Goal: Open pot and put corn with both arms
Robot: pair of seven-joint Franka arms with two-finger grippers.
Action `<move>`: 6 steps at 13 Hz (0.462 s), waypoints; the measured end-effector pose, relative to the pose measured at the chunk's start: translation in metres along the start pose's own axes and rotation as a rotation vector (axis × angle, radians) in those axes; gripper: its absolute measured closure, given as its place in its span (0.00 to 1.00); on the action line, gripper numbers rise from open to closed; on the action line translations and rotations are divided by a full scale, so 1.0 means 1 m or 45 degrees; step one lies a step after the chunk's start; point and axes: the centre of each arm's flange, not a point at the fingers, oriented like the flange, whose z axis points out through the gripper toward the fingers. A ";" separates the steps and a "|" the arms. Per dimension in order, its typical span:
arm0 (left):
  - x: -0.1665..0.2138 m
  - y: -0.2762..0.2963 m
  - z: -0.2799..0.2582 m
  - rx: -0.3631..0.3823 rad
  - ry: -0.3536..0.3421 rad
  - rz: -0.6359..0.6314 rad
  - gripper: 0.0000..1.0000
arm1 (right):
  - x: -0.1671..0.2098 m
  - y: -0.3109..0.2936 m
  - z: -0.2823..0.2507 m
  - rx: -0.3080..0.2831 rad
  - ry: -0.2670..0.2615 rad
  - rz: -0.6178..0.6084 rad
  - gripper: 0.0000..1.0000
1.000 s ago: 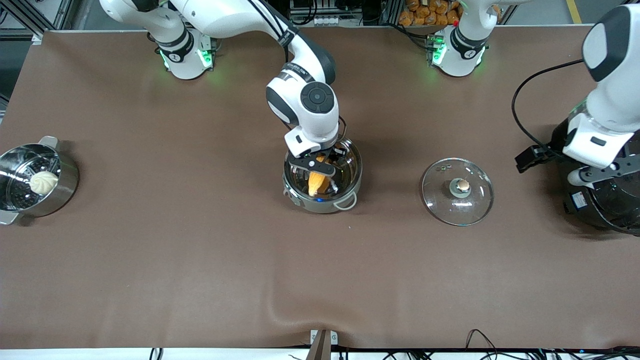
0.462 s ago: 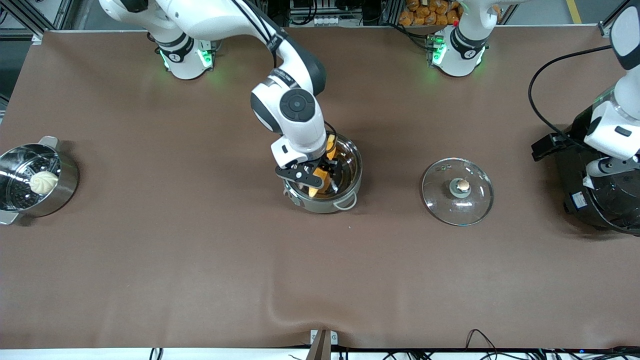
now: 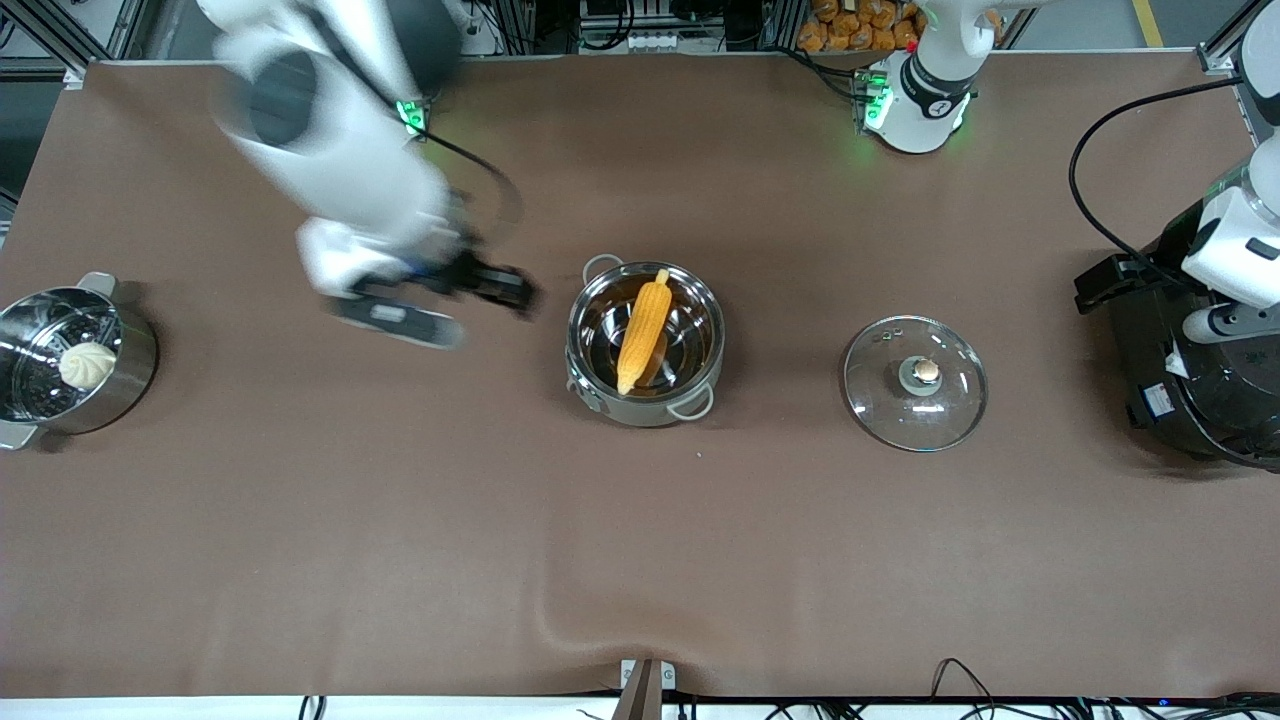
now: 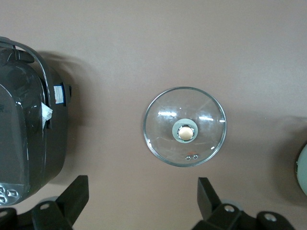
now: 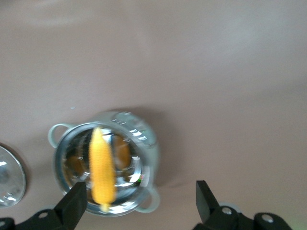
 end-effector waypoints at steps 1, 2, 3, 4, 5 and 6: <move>-0.001 0.000 -0.007 -0.002 0.008 0.012 0.00 | 0.015 0.046 -0.030 -0.007 0.007 -0.077 0.00; -0.002 -0.001 -0.016 -0.006 0.013 0.017 0.00 | 0.030 0.092 -0.053 -0.014 0.020 -0.155 0.00; -0.003 -0.001 -0.024 -0.015 0.016 0.016 0.00 | 0.046 0.139 -0.071 -0.015 0.034 -0.207 0.00; -0.004 -0.001 -0.029 -0.027 0.020 0.014 0.00 | 0.059 0.179 -0.083 -0.017 0.050 -0.229 0.00; -0.004 -0.001 -0.033 -0.036 0.024 0.013 0.00 | 0.070 0.213 -0.090 -0.020 0.064 -0.239 0.00; -0.005 -0.001 -0.037 -0.039 0.023 0.012 0.00 | 0.079 0.242 -0.095 -0.027 0.074 -0.268 0.00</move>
